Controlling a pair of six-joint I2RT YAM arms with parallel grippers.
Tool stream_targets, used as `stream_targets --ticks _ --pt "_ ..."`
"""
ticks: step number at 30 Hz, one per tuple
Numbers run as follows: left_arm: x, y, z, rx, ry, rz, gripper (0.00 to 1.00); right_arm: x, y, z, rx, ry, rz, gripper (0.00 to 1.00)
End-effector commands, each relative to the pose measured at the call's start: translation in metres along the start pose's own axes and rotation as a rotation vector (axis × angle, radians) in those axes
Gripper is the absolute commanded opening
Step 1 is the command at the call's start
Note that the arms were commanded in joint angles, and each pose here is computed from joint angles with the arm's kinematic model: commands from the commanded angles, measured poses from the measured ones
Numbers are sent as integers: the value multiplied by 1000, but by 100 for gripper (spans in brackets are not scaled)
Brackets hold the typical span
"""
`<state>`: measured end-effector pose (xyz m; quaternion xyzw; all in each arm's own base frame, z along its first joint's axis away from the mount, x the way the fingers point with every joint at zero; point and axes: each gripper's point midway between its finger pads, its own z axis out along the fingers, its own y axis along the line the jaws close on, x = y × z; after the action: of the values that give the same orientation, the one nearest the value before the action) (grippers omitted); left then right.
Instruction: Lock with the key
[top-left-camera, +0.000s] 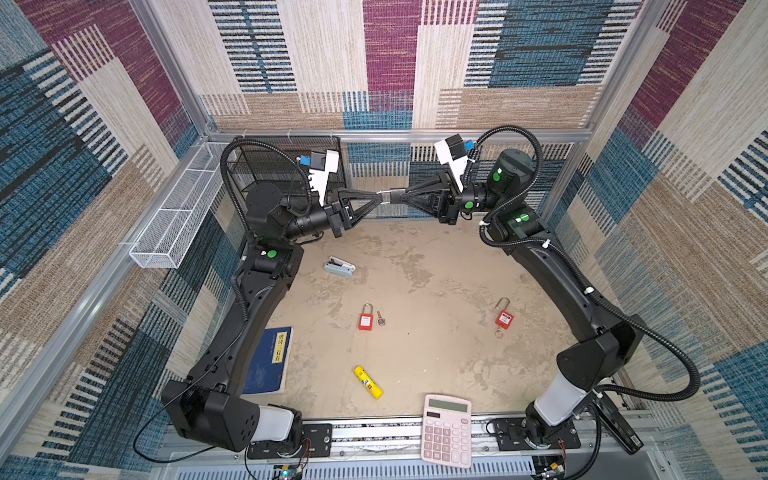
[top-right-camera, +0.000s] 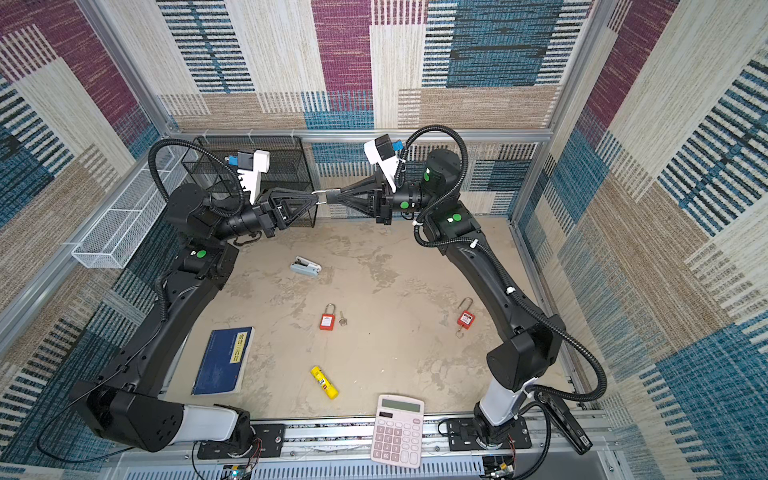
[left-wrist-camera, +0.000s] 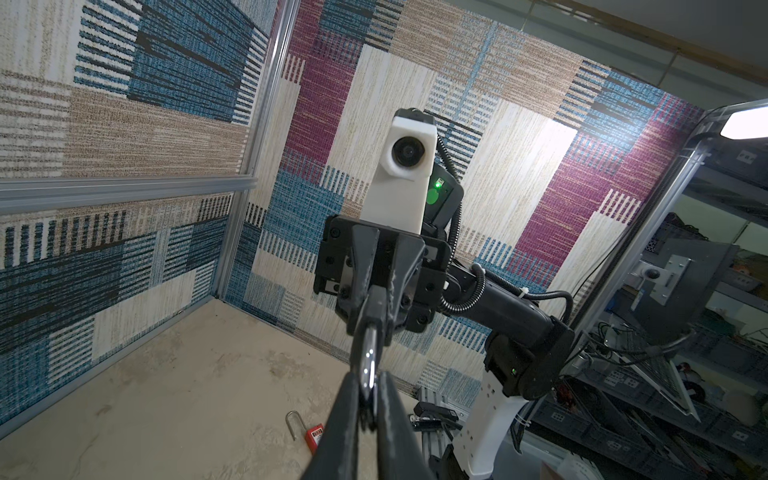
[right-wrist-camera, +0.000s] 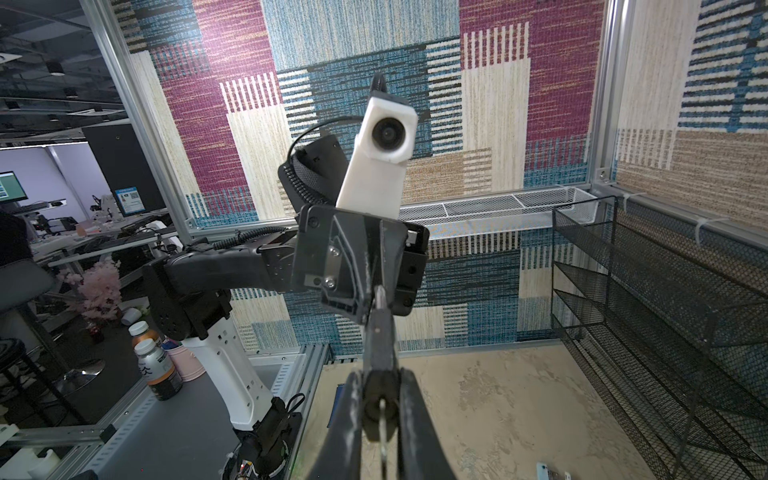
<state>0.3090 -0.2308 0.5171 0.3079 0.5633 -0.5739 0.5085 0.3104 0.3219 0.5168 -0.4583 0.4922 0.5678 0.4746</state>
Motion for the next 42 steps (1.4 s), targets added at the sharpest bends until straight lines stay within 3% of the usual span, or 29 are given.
stream_targets --ticks 1,6,42 --pt "-2 -4 -1 7 -5 14 5 -3 5 1 -23 1 12 0" --pt "-2 -3 -1 -5 -2 26 0 -3 8 2 -51 21 45 0" --pt "3 -3 9 24 0 43 0 6 1 21 -100 37 136 0"
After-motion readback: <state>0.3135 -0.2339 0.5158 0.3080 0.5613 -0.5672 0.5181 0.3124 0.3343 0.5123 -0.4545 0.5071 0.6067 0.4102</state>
